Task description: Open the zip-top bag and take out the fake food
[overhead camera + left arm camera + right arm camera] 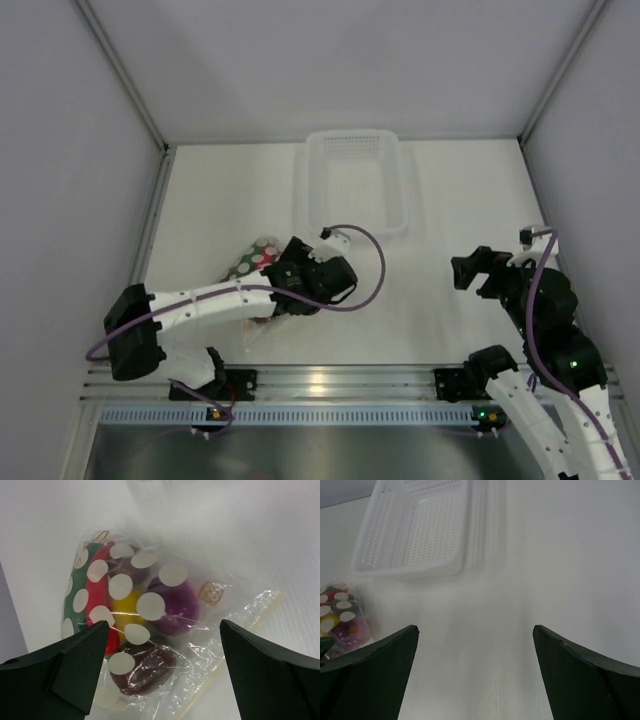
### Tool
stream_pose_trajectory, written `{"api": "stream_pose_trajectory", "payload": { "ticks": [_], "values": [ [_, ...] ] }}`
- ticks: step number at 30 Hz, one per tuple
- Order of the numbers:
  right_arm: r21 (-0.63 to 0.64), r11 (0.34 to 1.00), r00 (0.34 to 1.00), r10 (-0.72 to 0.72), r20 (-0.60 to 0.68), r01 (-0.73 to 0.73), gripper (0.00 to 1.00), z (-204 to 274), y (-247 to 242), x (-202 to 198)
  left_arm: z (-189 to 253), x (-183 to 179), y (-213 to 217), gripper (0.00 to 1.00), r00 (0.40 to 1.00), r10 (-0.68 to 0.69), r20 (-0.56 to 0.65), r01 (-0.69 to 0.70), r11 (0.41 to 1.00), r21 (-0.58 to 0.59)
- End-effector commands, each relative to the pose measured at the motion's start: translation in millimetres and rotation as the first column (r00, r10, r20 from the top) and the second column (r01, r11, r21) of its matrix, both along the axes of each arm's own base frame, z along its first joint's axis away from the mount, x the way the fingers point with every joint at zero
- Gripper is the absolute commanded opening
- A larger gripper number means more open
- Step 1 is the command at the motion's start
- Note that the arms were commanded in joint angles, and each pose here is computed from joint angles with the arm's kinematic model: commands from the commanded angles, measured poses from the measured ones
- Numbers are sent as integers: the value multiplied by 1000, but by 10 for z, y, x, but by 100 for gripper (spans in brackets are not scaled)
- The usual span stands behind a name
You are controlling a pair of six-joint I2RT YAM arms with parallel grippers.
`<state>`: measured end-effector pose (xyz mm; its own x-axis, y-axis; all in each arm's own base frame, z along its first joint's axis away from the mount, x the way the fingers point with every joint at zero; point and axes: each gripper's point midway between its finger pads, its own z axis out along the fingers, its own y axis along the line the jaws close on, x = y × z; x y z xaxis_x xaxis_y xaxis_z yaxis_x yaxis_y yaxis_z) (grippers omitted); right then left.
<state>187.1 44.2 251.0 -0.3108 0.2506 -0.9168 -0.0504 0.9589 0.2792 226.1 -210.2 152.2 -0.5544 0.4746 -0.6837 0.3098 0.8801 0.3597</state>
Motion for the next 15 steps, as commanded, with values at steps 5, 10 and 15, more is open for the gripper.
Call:
{"api": "stream_pose_trajectory", "payload": {
  "ticks": [5, 10, 15],
  "values": [
    [2, 999, 999, 38, 3, -38, 99, 0, 68, 24, -443, -371, -337, 98, 990, -120, 74, 100, 968, 229],
    [1, 999, 999, 49, -1, -49, 100, -15, 85, 17, -656, -472, -288, 98, 990, -114, 78, 80, 933, 351],
    [0, 999, 999, 54, 1, -54, 99, -15, 92, 15, -740, -494, -304, 98, 990, -119, 71, 80, 910, 406]
  ]
}}
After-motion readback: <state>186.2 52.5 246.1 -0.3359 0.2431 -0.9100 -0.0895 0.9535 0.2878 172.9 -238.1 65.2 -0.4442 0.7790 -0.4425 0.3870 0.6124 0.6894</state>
